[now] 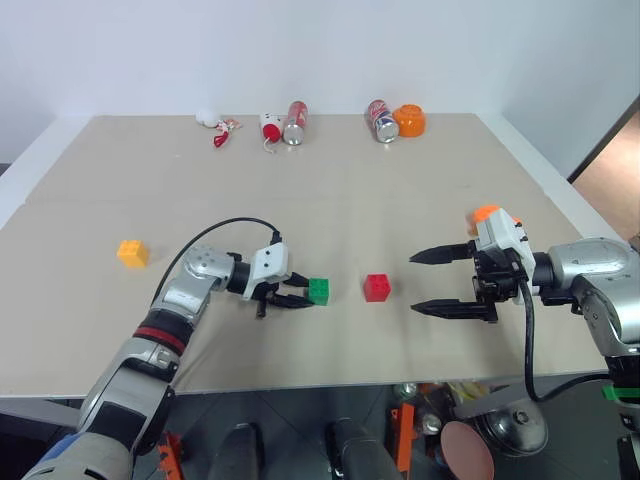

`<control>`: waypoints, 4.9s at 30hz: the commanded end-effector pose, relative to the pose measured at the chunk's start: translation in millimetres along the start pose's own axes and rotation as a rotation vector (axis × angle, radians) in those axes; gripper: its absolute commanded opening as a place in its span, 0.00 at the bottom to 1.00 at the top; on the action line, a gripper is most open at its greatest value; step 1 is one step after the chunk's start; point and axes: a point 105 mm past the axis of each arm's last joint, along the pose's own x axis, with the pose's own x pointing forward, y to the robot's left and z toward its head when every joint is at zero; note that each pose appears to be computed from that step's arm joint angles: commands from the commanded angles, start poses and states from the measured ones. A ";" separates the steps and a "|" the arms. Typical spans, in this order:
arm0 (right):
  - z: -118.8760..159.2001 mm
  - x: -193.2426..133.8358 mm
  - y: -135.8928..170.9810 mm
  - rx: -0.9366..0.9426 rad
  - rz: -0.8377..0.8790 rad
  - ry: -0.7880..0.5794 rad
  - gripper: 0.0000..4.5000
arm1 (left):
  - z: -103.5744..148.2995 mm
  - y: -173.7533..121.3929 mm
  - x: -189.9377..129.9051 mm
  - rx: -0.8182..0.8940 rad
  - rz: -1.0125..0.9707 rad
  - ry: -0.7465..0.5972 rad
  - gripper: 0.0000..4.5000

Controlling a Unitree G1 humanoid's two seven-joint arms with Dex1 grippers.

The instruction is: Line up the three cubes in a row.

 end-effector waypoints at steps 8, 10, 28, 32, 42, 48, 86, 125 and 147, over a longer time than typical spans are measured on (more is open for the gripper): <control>10.9 3.3 -4.8 -0.050 0.012 -0.014 1.00 | 6.2 -7.8 -9.7 -0.087 -0.034 -0.020 0.28; 11.1 3.5 -4.1 -0.051 0.013 -0.015 1.00 | 6.0 -4.7 -9.6 -0.088 -0.021 -0.019 0.28; 9.5 4.4 -2.5 -0.043 0.010 -0.021 1.00 | 8.0 -2.3 -3.6 -0.025 0.007 -0.055 0.28; 8.8 5.3 -2.6 -0.041 0.013 -0.022 1.00 | 8.6 -3.4 -0.1 -0.021 0.014 -0.070 0.28; -1.0 -2.2 -7.1 -0.019 -0.011 0.005 1.00 | 4.7 -8.1 5.7 -0.040 0.013 -0.066 0.28; -0.6 -3.9 -9.6 -0.017 -0.021 0.001 1.00 | 3.4 -9.2 8.1 -0.045 0.013 -0.064 0.28; 70.9 35.5 -16.4 -0.131 0.007 -0.258 1.00 | 10.9 10.2 -192.5 -0.446 0.898 -0.301 0.99; 81.7 82.4 6.9 -0.178 0.084 -0.341 1.00 | -63.0 2.4 -226.6 -0.575 1.534 -0.144 0.99; 79.9 75.1 -1.2 -0.165 0.047 -0.324 1.00 | -81.6 5.7 -218.2 -0.673 1.577 -0.064 0.28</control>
